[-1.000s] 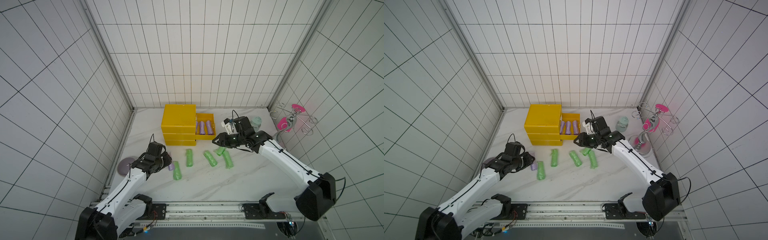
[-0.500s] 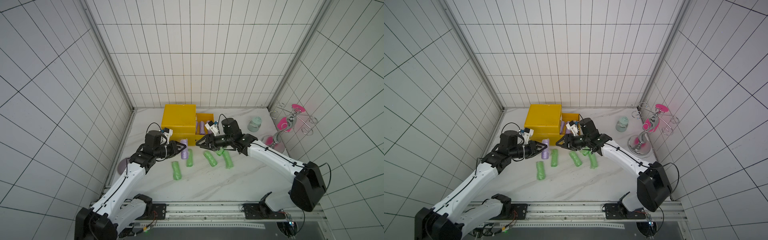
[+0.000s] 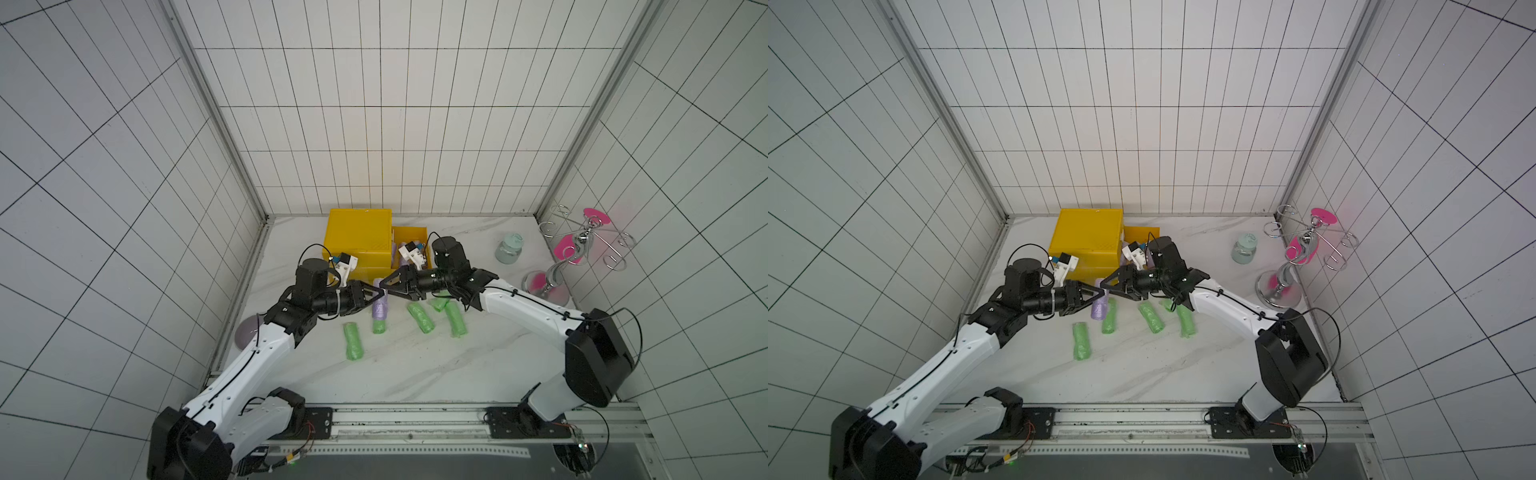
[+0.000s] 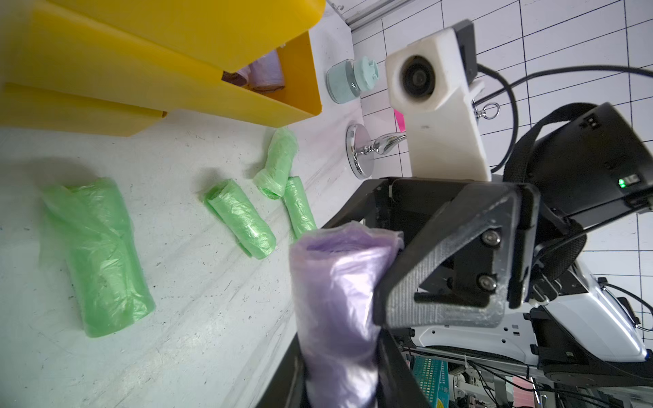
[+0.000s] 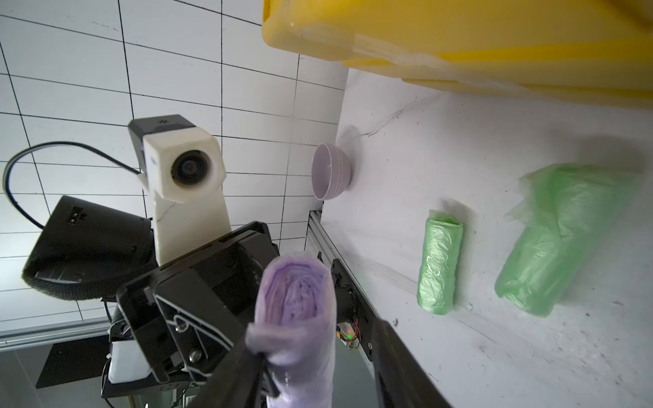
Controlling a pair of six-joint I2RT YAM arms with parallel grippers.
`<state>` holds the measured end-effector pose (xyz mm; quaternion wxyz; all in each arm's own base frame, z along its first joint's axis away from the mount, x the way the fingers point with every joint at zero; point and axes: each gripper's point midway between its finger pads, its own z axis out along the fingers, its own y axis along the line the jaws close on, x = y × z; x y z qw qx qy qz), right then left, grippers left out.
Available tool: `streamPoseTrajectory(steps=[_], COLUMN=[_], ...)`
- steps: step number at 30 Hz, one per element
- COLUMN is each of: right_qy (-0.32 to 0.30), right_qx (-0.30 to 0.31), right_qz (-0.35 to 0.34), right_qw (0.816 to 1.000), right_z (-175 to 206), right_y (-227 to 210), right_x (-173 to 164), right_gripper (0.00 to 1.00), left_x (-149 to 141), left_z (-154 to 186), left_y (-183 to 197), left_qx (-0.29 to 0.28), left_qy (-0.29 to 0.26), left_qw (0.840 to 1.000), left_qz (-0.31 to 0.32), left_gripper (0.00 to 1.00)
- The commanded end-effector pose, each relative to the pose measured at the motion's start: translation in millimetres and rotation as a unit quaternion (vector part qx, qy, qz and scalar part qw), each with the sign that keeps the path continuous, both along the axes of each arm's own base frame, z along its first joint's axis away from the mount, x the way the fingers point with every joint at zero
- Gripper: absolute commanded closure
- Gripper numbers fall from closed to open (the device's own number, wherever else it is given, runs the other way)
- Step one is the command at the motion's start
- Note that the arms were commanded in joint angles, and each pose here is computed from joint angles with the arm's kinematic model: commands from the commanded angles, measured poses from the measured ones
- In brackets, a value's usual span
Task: Sort the rolls of trash bags by color and place them into the drawer
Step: Pick up the roll of trash bags from the center of the board.
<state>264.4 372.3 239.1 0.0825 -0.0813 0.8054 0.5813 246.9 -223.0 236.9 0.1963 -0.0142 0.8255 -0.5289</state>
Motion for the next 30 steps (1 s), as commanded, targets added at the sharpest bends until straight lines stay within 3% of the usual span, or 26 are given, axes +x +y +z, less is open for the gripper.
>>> streamPoseTrajectory(steps=[1,8,11,14,18,23,30], right_qy=[-0.012,-0.011,-0.011,-0.01,-0.014,-0.029,-0.091], right_qx=[0.016,0.022,0.019,0.008,-0.013,-0.057,-0.215], right_qz=[0.013,0.015,0.007,0.002,-0.024,-0.069,-0.133], right_qw=[1.0,1.0,1.0,1.0,1.0,0.996,0.963], right_z=[15,22,21,17,14,15,10], right_y=[9,14,13,11,-7,-47,-100], right_x=[-2,-2,2,6,23,54,113], right_gripper=[0.57,0.78,0.87,0.91,0.93,0.93,0.93], left_x=[4,3,3,4,11,25,69], left_z=[22,21,23,28,36,60,92], left_y=[-5,-7,-6,-3,13,52,109], left_qx=[-0.017,-0.018,-0.017,-0.014,0.03,0.132,0.274], left_qy=[-0.035,-0.033,-0.037,-0.044,-0.065,-0.117,-0.152], left_qw=[0.999,0.999,0.999,0.999,0.996,0.975,0.925], left_qz=[-0.008,-0.016,-0.013,-0.003,0.044,0.133,0.214], left_gripper=[0.7,0.64,0.47,0.36,0.33,0.33,0.34])
